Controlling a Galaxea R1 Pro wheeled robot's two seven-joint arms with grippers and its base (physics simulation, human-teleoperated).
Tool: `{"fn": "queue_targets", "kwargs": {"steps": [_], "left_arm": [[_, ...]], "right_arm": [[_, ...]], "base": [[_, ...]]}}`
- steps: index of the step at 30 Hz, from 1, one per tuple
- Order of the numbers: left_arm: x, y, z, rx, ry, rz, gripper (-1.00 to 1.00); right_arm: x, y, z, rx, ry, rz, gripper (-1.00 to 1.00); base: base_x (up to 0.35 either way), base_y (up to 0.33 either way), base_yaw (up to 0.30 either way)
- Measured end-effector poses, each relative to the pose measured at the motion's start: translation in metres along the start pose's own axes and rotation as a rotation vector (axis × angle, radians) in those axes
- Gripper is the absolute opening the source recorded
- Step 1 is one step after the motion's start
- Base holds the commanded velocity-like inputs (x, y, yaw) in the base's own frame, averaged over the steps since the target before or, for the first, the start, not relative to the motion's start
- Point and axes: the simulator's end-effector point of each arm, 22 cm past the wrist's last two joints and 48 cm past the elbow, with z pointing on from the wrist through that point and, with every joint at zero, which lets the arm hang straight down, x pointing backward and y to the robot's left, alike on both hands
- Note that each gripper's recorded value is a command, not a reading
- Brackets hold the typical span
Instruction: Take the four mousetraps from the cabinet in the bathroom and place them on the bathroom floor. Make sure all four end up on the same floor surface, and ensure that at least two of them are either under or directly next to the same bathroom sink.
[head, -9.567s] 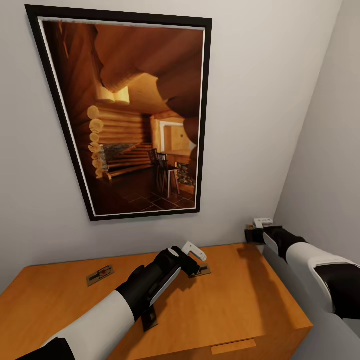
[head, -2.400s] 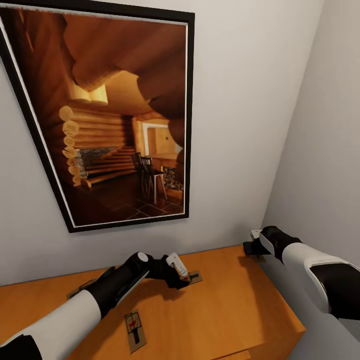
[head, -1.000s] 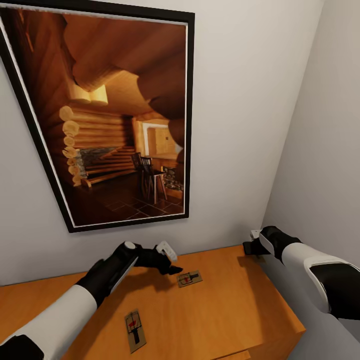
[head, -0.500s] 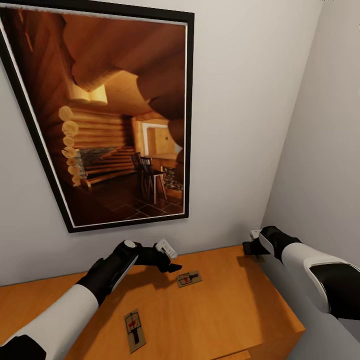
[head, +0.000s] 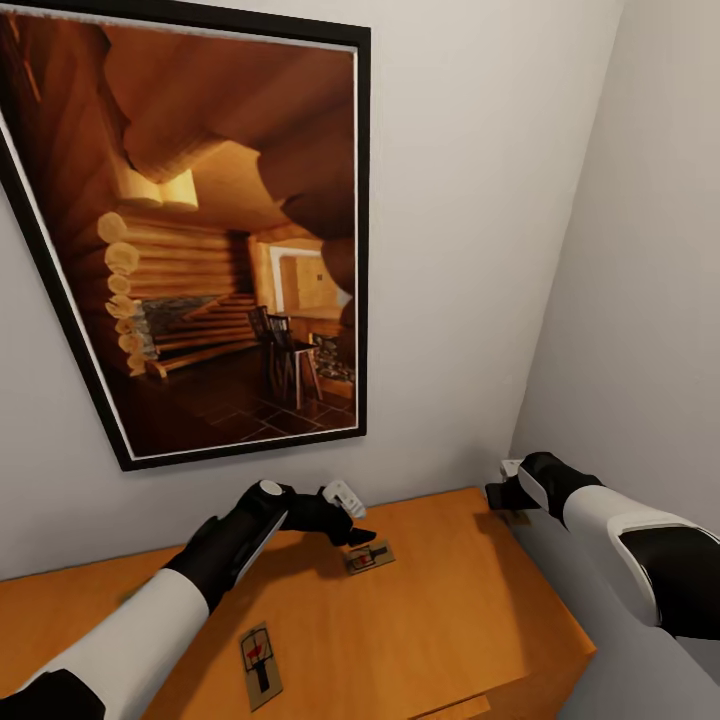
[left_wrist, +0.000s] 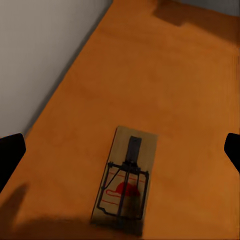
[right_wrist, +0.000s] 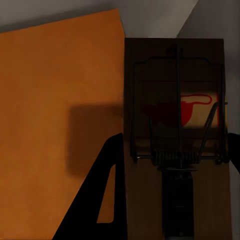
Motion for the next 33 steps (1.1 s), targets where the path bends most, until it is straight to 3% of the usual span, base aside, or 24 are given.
{"fn": "queue_targets", "kwargs": {"steps": [33], "left_arm": [[-0.006, -0.011, 0.007, 0.016, -0.003, 0.012, 1.0]], "right_arm": [[-0.004, 0.0, 0.0, -0.001, -0.021, -0.003, -1.0]], "base": [[0.0, 0.0, 0.0]]}}
